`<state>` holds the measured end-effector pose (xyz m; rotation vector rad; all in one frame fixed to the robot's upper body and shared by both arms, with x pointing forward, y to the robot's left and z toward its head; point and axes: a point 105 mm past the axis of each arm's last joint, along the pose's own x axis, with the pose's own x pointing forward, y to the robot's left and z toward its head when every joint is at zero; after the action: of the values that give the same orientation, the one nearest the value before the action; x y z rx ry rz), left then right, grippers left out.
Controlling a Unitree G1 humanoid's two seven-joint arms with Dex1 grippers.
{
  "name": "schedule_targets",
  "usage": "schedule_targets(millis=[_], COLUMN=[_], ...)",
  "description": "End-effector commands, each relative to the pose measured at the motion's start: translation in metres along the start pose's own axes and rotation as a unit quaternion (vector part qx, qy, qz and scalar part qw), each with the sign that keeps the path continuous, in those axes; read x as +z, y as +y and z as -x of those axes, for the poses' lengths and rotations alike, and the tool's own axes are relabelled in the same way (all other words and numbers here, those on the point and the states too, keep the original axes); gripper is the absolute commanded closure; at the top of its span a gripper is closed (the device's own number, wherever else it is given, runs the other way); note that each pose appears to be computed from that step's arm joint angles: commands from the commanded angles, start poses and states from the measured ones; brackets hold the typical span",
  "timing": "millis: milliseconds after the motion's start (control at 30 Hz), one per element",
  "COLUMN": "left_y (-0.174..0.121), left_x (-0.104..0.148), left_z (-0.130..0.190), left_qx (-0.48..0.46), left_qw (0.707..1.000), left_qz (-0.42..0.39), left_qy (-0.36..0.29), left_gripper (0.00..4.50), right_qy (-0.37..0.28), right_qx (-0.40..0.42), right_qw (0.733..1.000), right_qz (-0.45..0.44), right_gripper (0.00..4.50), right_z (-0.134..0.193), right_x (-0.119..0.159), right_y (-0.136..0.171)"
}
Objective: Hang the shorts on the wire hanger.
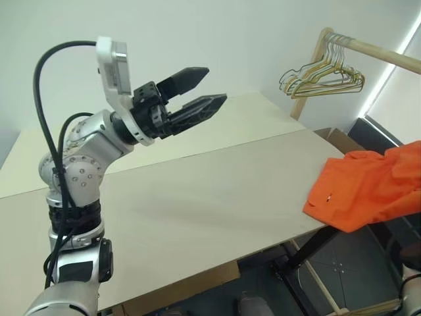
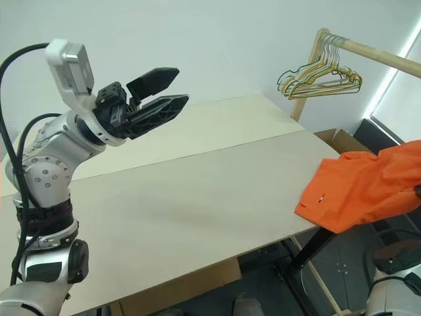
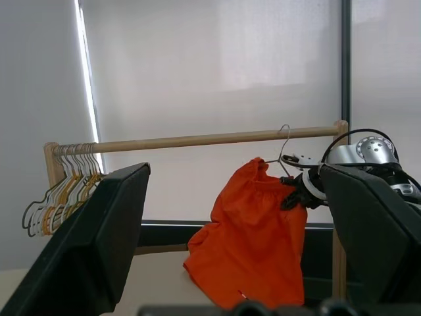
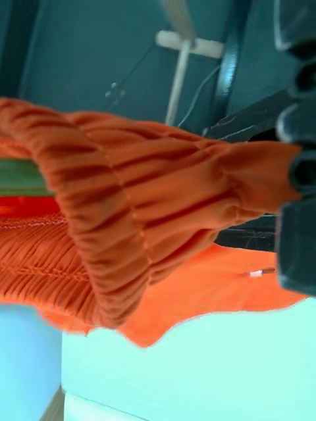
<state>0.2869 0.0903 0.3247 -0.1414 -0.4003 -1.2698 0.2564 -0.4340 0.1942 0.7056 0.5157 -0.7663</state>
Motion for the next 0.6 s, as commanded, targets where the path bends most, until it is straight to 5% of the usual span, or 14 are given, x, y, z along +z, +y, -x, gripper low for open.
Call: schedule_targets(millis=[33,400,600], left_y=[-0.005,-0.009,-0.009], left_x=[0.010,0.013,0.013], left_z=[0.001,0.006,0.008], left_qx=[-0.002,0.000,0.003], left_qw=[1.000,1.000,1.000], left_qz=[-0.018,-0.026,-0.031], left_qy=[-0.006,-0.002,0.000], left_gripper=[0.03,0.03,0.03], right_qy=[-0.039,-0.084,-0.073], right_qx=[-0.006,0.013,-0.016], right_qw=[0.999,0.996,0.995], right_qz=[-0.028,-0.009,-0.058], right_gripper=[4.50,4.50,4.50], right_z=[0.005,0.004,-0.011], right_x=[0.025,0.053,0.053], right_y=[-0.008,0.001,-0.019])
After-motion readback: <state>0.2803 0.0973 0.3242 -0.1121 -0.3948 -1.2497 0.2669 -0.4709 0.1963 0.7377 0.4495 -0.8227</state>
